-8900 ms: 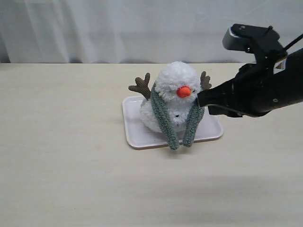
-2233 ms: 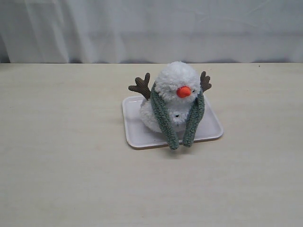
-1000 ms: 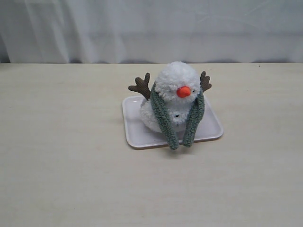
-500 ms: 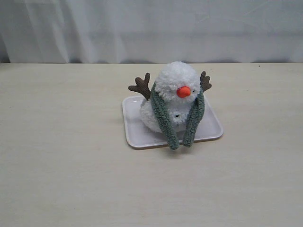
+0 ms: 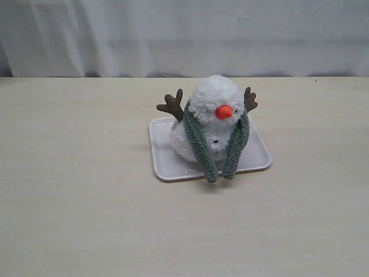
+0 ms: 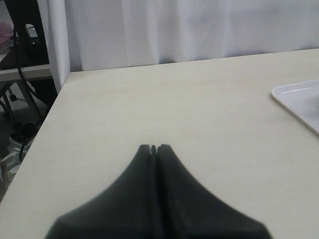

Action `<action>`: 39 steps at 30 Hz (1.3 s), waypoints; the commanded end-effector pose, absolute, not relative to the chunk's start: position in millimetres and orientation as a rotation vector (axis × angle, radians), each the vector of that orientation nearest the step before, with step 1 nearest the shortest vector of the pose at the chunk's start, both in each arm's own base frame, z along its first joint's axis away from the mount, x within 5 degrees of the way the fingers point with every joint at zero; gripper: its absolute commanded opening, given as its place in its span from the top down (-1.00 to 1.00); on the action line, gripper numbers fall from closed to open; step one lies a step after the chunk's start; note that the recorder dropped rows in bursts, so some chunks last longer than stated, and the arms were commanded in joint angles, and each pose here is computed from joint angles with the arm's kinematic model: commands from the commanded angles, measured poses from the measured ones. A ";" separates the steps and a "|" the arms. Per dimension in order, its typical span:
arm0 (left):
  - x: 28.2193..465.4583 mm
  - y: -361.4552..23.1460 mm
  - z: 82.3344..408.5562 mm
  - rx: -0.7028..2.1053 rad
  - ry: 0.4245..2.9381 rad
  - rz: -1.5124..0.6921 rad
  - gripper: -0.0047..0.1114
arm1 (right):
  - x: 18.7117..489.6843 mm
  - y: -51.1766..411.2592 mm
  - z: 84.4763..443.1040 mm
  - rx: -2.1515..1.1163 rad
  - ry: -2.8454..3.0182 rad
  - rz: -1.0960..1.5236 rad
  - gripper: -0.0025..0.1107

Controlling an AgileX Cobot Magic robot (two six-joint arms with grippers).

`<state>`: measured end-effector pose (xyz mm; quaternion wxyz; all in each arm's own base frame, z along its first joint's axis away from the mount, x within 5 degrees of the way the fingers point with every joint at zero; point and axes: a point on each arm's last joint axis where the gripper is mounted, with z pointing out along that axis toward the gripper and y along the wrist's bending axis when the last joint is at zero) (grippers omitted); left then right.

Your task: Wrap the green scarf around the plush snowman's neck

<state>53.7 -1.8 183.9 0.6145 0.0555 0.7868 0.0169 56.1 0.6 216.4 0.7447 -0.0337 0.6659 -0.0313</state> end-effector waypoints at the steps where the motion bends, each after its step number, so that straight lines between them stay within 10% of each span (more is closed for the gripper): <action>1: 53.9 -2.1 184.0 0.126 1.802 0.033 0.92 | 56.0 0.4 214.7 -0.081 1.465 -0.082 0.88; 39: 53.9 -2.1 184.0 0.126 1.802 0.033 0.92 | 53.4 -2.3 182.2 -0.018 1.828 -0.049 0.88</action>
